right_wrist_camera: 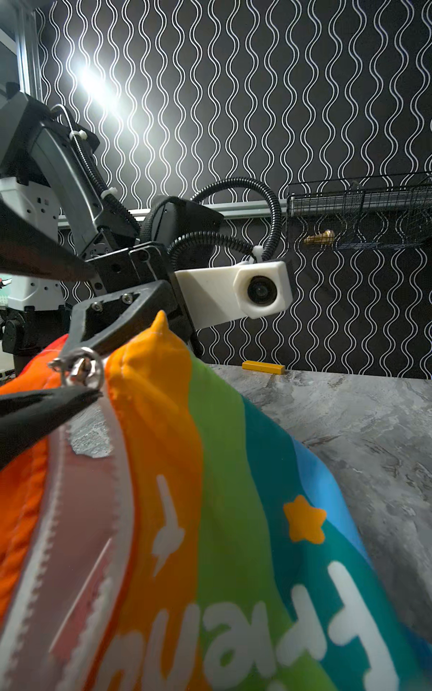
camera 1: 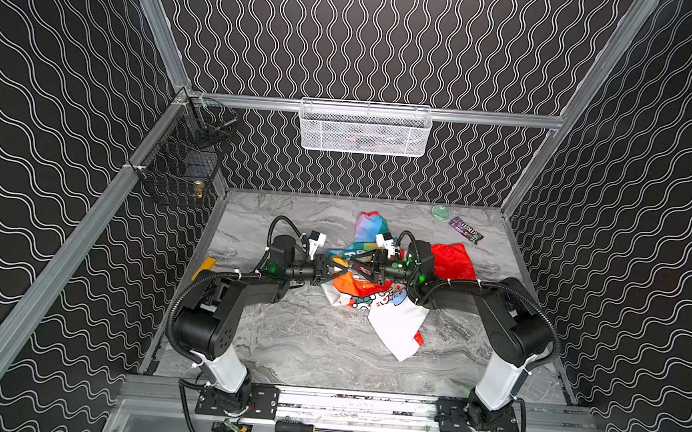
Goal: Zip up the jacket
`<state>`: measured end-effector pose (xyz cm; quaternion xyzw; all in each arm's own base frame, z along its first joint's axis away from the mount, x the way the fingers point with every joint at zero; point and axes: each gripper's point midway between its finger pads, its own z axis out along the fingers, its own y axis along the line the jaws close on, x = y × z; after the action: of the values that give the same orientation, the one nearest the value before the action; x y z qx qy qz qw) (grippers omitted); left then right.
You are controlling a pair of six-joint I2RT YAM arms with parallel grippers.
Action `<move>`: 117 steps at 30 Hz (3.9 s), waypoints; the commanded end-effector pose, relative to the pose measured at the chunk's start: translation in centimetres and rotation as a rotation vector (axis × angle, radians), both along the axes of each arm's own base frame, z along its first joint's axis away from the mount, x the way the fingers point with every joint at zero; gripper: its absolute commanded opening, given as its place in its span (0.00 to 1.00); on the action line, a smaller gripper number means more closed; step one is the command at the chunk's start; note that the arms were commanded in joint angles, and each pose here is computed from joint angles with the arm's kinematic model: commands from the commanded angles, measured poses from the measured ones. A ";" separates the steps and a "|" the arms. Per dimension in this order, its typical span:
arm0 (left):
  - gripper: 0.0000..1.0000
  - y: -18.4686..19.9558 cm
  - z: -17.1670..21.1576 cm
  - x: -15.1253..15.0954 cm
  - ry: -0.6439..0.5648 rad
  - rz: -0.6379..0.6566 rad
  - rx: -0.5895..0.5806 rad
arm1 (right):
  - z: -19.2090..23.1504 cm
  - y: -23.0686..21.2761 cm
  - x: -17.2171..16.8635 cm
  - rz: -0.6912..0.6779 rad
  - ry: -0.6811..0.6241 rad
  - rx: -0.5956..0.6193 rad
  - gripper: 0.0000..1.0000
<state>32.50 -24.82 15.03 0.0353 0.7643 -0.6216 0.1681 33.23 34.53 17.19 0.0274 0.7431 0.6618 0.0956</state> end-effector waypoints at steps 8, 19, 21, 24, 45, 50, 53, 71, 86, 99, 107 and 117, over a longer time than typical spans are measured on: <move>0.00 -0.1 0.6 -0.1 -0.034 -0.009 -0.012 | -0.9 -0.1 -0.1 -0.007 0.002 -0.028 0.49; 0.00 -0.1 0.7 0.0 -0.036 -0.008 -0.017 | -1.8 0.4 0.4 -0.004 0.024 -0.013 0.71; 0.00 -0.1 0.6 -0.1 -0.034 -0.009 -0.019 | -1.5 0.7 0.4 0.002 0.022 -0.002 0.73; 0.00 -0.1 0.7 -0.1 -0.032 -0.010 -0.023 | -2.6 0.9 0.6 0.005 0.046 -0.006 0.77; 0.00 -0.1 0.6 0.0 -0.031 -0.007 -0.023 | -0.3 0.5 -0.4 0.020 0.043 0.128 0.71; 0.00 -0.1 0.6 -0.1 -0.030 -0.009 -0.021 | -0.2 0.2 -0.5 0.011 0.043 0.132 0.69; 0.00 -0.1 0.6 -0.1 -0.028 -0.008 -0.020 | -0.1 0.1 -0.5 0.007 0.042 0.132 0.69; 0.00 -0.1 0.7 -0.1 -0.028 -0.010 -0.021 | -0.6 -0.1 -0.2 0.004 0.057 0.127 0.44; 0.00 -0.1 0.7 -0.1 -0.030 -0.012 -0.022 | -0.8 -0.2 -0.2 -0.003 0.058 0.119 0.18; 0.00 -0.2 0.8 0.0 -0.029 -0.015 -0.023 | -0.9 -0.3 0.0 -0.002 0.051 0.106 0.16; 0.00 -0.2 0.8 0.0 -0.029 -0.015 -0.028 | -0.4 -0.1 0.4 -0.001 0.038 0.105 0.35; 0.00 -0.2 0.7 -0.2 -0.026 -0.019 -0.028 | -0.1 0.1 0.7 0.001 0.031 0.100 0.36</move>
<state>32.57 -24.86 15.26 0.0378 0.7597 -0.6256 0.1733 33.87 34.61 16.14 0.0568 0.7170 0.6913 0.0695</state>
